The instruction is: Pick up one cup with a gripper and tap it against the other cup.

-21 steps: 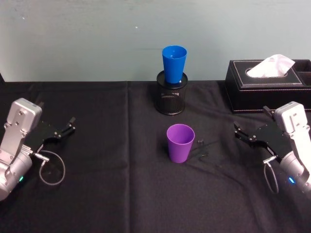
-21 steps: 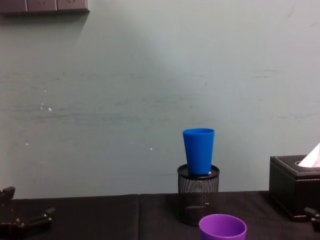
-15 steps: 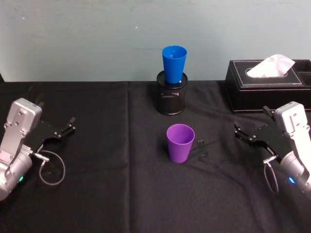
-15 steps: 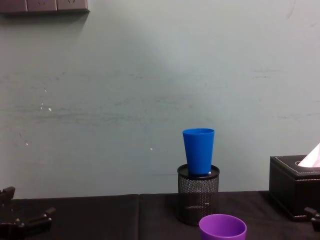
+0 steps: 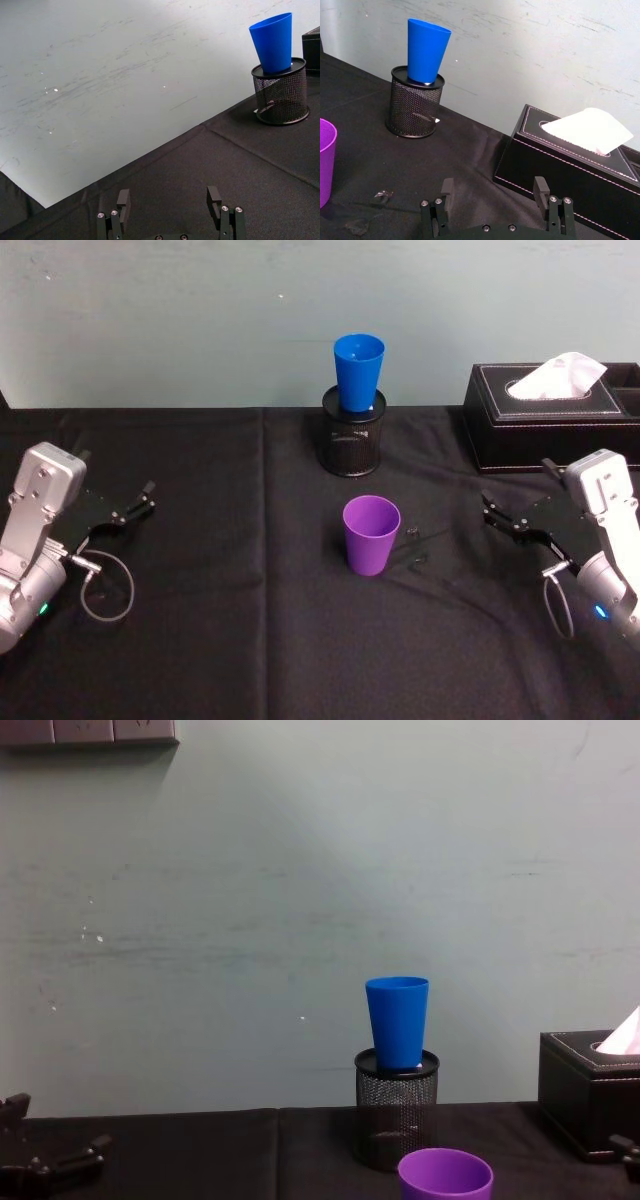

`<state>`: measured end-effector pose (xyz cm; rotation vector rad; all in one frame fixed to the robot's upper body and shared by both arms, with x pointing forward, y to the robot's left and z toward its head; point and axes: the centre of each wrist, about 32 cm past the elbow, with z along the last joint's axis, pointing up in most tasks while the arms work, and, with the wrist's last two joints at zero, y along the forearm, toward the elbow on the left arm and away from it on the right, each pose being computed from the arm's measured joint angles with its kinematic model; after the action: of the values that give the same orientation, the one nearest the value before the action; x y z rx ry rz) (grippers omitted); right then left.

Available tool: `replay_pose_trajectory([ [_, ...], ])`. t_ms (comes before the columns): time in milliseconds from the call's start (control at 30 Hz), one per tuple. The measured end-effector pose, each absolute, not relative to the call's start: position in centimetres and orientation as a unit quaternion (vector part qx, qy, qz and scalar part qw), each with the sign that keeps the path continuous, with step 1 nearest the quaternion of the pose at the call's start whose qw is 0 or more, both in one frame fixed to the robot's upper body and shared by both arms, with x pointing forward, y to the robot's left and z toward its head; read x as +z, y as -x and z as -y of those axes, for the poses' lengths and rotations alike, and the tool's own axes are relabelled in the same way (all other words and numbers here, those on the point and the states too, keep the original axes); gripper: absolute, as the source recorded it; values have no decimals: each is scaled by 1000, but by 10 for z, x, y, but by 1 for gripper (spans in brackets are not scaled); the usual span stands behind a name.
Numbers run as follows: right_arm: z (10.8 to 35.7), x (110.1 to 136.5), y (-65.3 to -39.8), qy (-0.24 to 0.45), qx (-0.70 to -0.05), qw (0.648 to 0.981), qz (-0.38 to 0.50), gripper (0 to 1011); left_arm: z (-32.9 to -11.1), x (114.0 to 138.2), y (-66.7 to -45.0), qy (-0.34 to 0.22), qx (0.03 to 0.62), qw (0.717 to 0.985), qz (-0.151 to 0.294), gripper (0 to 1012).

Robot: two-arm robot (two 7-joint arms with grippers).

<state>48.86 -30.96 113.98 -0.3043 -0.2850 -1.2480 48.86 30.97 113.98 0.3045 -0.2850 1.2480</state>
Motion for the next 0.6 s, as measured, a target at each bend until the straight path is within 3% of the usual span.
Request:
replay_pose_trajectory([
  [600,310,1140,-489,141,-580,791,132,1003,-310,1140,-489,-141,580,791,132,1000],
])
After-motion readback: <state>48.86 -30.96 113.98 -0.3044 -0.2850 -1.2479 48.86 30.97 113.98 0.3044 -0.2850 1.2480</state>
